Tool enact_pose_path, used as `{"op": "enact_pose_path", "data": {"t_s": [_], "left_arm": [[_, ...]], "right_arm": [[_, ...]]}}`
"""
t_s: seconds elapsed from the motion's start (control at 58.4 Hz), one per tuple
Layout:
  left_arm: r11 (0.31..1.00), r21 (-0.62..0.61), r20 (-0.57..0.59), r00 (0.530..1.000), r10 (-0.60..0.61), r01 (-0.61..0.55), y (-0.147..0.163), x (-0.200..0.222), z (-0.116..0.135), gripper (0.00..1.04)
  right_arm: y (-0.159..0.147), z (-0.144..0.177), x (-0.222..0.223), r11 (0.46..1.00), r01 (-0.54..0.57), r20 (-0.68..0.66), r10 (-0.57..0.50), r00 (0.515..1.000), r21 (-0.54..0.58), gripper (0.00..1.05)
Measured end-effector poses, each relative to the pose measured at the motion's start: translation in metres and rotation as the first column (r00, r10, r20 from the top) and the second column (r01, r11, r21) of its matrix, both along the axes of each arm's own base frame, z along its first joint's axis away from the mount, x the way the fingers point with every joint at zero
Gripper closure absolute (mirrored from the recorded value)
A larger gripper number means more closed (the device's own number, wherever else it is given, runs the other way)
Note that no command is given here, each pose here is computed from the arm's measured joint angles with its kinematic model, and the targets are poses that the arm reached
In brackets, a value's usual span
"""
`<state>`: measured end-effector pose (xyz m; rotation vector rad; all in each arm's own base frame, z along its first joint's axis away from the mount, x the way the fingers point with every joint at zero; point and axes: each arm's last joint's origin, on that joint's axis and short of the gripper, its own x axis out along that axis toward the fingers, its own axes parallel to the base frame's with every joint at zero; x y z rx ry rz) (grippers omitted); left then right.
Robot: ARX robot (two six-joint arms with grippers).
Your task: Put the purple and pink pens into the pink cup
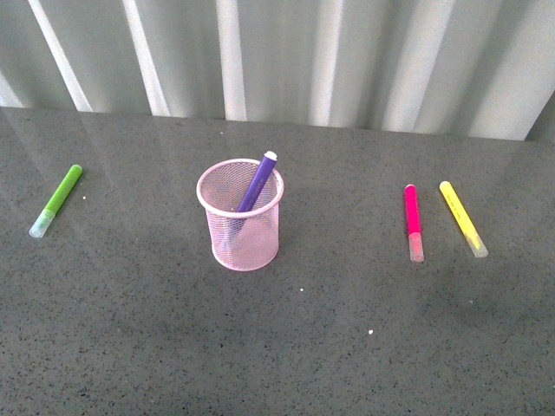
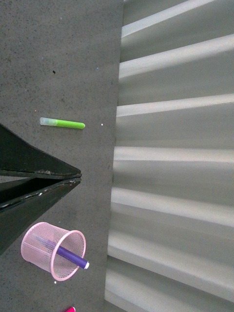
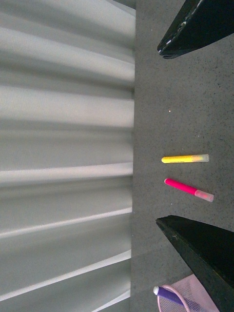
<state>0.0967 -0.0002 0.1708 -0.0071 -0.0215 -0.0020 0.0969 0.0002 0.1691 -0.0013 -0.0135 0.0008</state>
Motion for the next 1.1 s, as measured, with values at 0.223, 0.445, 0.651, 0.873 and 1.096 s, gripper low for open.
{"op": "enact_pose_path", "data": {"t_s": [0.223, 0.445, 0.651, 0.873, 1.096], "left_arm": [[1.0, 0.0, -0.004, 1.0, 0.0, 0.0, 0.0, 0.0, 0.0, 0.99], [1.0, 0.0, -0.004, 1.0, 0.0, 0.0, 0.0, 0.0, 0.0, 0.54], [1.0, 0.0, -0.004, 1.0, 0.0, 0.0, 0.0, 0.0, 0.0, 0.19], [1.0, 0.002, -0.003, 1.0, 0.0, 0.0, 0.0, 0.0, 0.0, 0.07], [1.0, 0.002, -0.003, 1.0, 0.0, 0.0, 0.0, 0.0, 0.0, 0.07]], "right_arm": [[0.0, 0.0, 0.0, 1.0, 0.0, 0.0, 0.0, 1.0, 0.0, 0.07], [0.0, 0.0, 0.0, 1.0, 0.0, 0.0, 0.0, 1.0, 0.0, 0.07], [0.0, 0.0, 0.0, 1.0, 0.0, 0.0, 0.0, 1.0, 0.0, 0.07], [-0.002, 0.001, 0.028, 0.98, 0.162, -0.437, -0.098, 0.894, 0.112, 0.07], [-0.002, 0.016, 0.113, 0.988, 0.138, -0.505, -0.085, 0.859, 0.067, 0.07]]}}
